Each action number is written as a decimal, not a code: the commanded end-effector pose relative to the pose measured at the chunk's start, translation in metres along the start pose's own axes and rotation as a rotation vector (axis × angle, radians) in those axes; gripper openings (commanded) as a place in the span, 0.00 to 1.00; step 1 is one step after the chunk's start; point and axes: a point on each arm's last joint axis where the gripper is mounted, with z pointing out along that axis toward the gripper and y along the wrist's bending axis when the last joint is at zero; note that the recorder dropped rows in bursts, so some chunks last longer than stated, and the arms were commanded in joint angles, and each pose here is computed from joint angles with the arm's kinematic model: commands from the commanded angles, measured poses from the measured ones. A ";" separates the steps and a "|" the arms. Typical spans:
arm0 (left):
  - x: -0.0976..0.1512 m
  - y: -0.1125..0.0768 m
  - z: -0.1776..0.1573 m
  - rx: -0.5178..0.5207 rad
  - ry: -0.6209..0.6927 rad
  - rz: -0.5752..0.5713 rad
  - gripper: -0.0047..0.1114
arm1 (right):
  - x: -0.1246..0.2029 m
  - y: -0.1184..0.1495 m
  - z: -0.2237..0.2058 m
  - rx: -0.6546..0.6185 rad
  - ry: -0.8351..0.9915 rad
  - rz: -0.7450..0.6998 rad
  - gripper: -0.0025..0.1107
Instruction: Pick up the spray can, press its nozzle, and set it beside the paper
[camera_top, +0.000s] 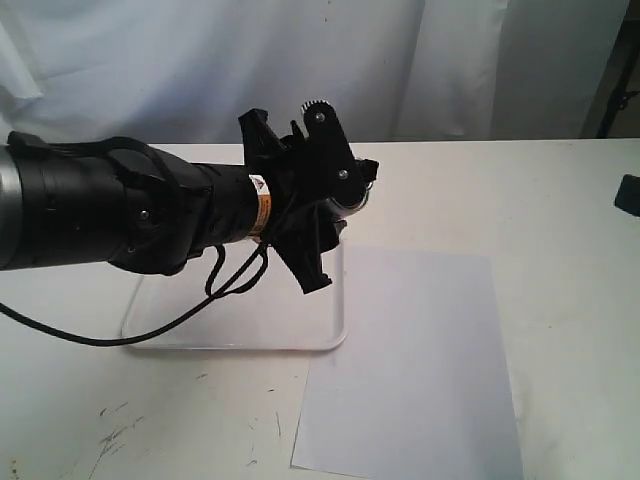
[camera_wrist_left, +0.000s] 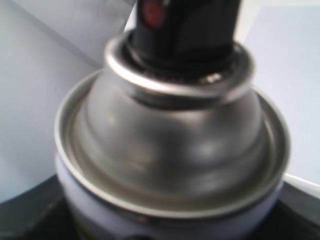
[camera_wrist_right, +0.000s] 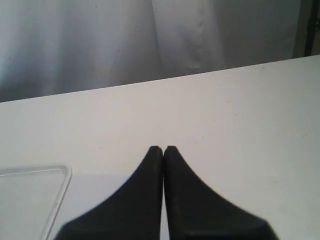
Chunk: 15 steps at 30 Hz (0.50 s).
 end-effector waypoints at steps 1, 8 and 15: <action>-0.003 0.000 0.006 -0.005 0.002 0.085 0.04 | -0.004 0.002 0.000 -0.009 -0.027 -0.089 0.02; 0.008 -0.011 0.029 0.020 0.062 0.139 0.04 | -0.002 0.001 0.012 -0.007 -0.034 -0.177 0.02; 0.005 -0.020 0.033 -0.006 0.113 0.156 0.04 | 0.012 -0.001 0.031 0.011 0.066 -0.038 0.02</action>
